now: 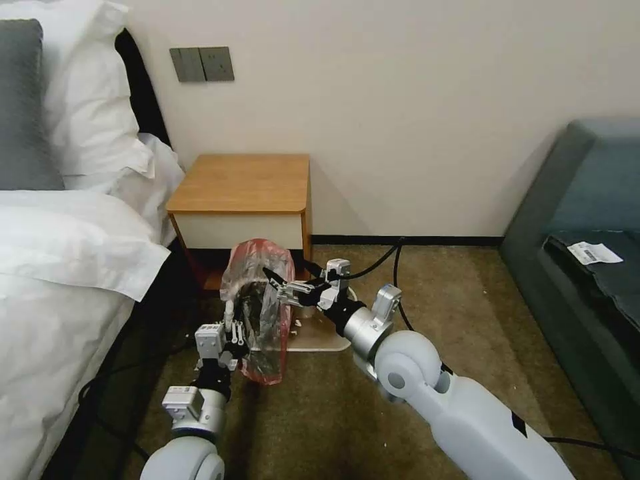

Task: Pick up the garbage bag from the table and place it over the trash can.

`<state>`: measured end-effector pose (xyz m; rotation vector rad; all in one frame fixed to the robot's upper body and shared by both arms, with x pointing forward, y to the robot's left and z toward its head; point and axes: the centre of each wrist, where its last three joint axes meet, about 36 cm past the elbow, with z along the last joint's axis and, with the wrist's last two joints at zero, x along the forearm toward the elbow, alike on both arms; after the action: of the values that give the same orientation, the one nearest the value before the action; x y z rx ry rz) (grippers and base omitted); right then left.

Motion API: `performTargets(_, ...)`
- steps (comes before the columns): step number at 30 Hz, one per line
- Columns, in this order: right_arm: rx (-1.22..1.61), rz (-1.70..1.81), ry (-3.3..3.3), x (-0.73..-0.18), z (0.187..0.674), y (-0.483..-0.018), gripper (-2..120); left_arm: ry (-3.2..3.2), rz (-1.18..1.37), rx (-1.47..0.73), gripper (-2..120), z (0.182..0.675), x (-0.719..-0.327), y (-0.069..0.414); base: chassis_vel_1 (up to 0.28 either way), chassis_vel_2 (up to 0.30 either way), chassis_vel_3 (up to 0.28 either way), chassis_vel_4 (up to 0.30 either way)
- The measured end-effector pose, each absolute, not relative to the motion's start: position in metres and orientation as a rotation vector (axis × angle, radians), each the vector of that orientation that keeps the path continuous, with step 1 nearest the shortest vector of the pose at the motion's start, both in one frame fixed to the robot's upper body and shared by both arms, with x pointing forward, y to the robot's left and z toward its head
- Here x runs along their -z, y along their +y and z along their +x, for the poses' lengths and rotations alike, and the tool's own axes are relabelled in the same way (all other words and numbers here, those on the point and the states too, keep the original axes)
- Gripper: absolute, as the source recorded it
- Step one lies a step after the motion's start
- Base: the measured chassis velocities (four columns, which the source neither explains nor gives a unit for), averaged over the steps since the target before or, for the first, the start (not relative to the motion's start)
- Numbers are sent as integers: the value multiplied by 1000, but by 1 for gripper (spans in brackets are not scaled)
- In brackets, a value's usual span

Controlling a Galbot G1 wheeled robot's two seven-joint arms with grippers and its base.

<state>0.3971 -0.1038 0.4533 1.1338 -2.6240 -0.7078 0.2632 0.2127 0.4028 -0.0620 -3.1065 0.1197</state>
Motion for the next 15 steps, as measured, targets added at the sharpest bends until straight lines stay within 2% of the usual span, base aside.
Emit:
performTargets(2, 713, 1134, -2621, -454, 397, -104, 89, -3109, -62, -119, 8, 263, -403, 213, 0, 0, 0, 0)
performTargets(6, 720, 1141, -2618, -455, 394, -105, 73, -3112, -57, -117, 8, 263, -404, 214, 0, 0, 0, 0)
performTargets(7, 720, 1141, -2618, -455, 394, -105, 73, -3112, -57, -117, 8, 263, -404, 214, 0, 0, 0, 0)
performTargets(15, 703, 1145, -2628, -456, 392, -104, 39, -3101, -46, -161, 8, 265, -404, 214, 0, 0, 0, 0)
